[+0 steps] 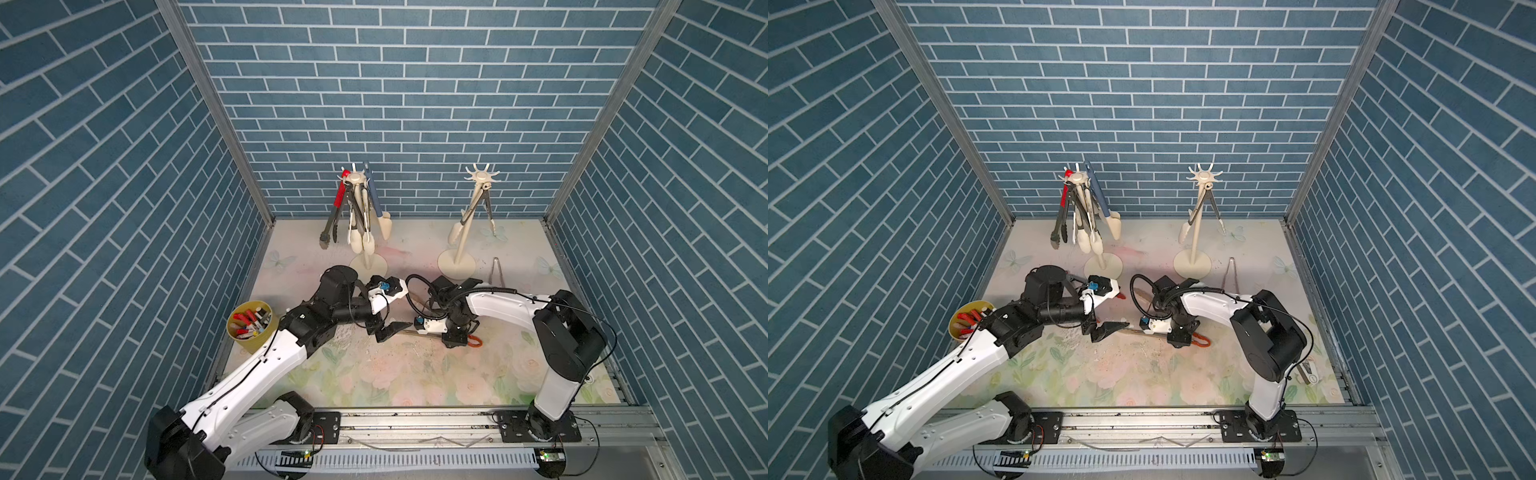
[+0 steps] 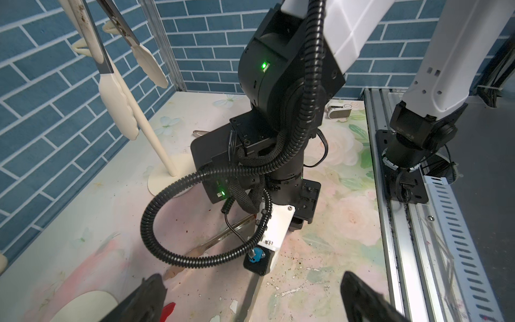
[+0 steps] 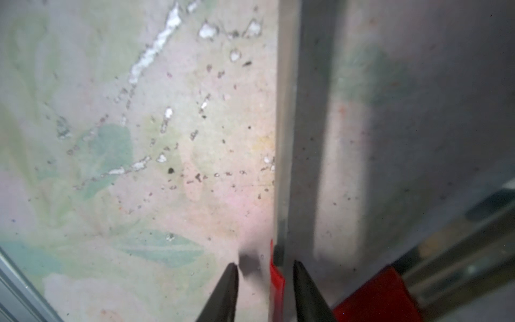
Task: Hang food tongs on kitchen utensil racks
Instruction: Adjust the food tongs at the center of the board, then pick up the food tongs from the center of the board.
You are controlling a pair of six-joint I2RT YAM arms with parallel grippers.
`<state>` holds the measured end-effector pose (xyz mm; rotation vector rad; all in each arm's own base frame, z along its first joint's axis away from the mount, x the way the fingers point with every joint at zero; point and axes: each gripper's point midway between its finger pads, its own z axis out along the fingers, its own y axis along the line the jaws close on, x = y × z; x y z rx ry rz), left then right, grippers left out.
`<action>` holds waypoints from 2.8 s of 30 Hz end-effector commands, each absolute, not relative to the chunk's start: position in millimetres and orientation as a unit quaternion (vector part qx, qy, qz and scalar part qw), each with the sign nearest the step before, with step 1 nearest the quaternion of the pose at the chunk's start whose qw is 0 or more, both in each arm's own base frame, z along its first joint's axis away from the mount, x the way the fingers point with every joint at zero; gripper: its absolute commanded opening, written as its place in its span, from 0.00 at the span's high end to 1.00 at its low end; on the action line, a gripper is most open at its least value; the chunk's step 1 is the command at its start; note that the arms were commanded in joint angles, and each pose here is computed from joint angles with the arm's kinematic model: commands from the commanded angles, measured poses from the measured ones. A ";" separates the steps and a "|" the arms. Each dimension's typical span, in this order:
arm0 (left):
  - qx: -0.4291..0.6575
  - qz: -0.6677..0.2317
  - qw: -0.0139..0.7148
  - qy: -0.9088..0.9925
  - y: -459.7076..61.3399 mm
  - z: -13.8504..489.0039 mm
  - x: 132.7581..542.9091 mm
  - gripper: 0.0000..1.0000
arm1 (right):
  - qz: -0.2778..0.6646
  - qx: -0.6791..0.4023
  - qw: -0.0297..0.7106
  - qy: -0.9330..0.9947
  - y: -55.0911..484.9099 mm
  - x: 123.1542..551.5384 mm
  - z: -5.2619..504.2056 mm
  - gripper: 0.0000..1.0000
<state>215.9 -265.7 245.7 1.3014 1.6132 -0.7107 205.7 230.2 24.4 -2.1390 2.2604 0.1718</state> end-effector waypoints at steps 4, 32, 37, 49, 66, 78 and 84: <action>0.541 -0.290 0.450 0.648 -273.7 252.5 217.7 0.01 | 0.103 -0.662 0.096 0.736 246.4 200.1 63.8 0.01; 0.634 -0.247 0.393 0.619 -315.2 192.4 222.8 0.03 | 0.200 -0.315 0.490 0.788 182.0 186.4 230.0 0.01; 0.669 -0.222 0.359 0.612 -320.5 170.4 214.1 0.05 | 0.191 -0.245 0.492 0.814 166.0 193.1 218.6 0.02; 0.728 -0.194 0.281 0.594 -340.9 121.2 197.4 0.15 | 0.173 -0.148 0.491 0.841 133.2 191.8 202.2 0.01; 0.746 -0.147 0.231 0.607 -353.5 68.2 204.2 0.30 | 0.168 -0.081 0.463 0.866 114.5 185.2 191.3 0.01; 0.735 -0.125 0.209 0.633 -355.2 44.9 216.8 0.47 | 0.176 -0.075 0.464 0.865 111.5 181.2 197.2 0.02; 0.732 -0.119 0.199 0.641 -355.7 38.8 219.5 0.53 | 0.177 -0.076 0.462 0.866 111.6 180.3 197.2 0.02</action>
